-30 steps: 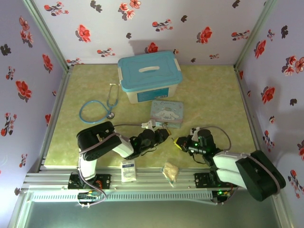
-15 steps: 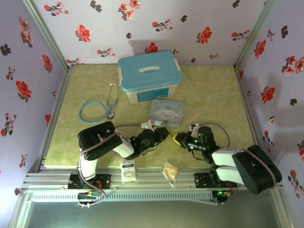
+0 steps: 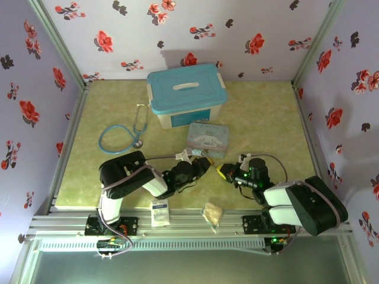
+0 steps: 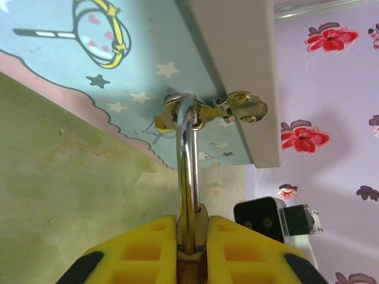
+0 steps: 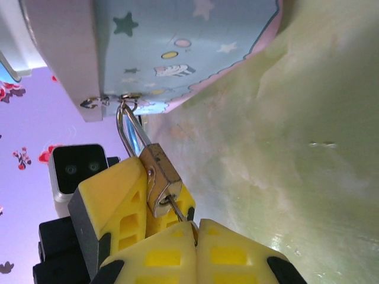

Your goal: Unlock the padlock with the key

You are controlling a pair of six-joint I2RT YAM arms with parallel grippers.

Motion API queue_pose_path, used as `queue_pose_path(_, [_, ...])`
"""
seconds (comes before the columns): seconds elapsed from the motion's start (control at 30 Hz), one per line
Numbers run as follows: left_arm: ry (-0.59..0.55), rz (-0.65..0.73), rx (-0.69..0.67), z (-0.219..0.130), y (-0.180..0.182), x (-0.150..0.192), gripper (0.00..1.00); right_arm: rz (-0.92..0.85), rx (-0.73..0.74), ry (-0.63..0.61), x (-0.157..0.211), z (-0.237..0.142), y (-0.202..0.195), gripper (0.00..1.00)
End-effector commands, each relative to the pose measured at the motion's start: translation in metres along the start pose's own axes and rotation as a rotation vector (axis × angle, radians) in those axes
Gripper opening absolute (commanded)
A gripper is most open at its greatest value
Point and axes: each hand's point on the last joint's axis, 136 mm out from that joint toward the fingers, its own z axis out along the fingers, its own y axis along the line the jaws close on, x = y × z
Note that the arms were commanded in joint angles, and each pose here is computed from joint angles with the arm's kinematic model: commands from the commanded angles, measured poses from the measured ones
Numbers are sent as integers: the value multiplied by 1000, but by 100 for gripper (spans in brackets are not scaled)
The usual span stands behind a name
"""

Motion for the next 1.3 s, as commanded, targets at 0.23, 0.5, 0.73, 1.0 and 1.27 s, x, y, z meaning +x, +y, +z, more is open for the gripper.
queue_pose_path(0.23, [-1, -42, 91, 8, -24, 5, 0, 9, -10, -174, -12, -7, 14, 0])
queue_pose_path(0.5, [-1, -69, 99, 10, -29, 8, 0, -32, 27, -274, -10, -23, 11, 0])
queue_pose_path(0.73, [18, -60, 122, 8, -38, 13, 0, -37, -6, -232, -9, -11, 19, 0])
queue_pose_path(1.0, [33, -55, 93, 11, -30, 19, 0, -69, -77, -210, -9, 3, 41, 0])
queue_pose_path(1.27, [52, -60, 88, 14, -26, 25, 0, -92, -79, -137, 2, 15, 47, 0])
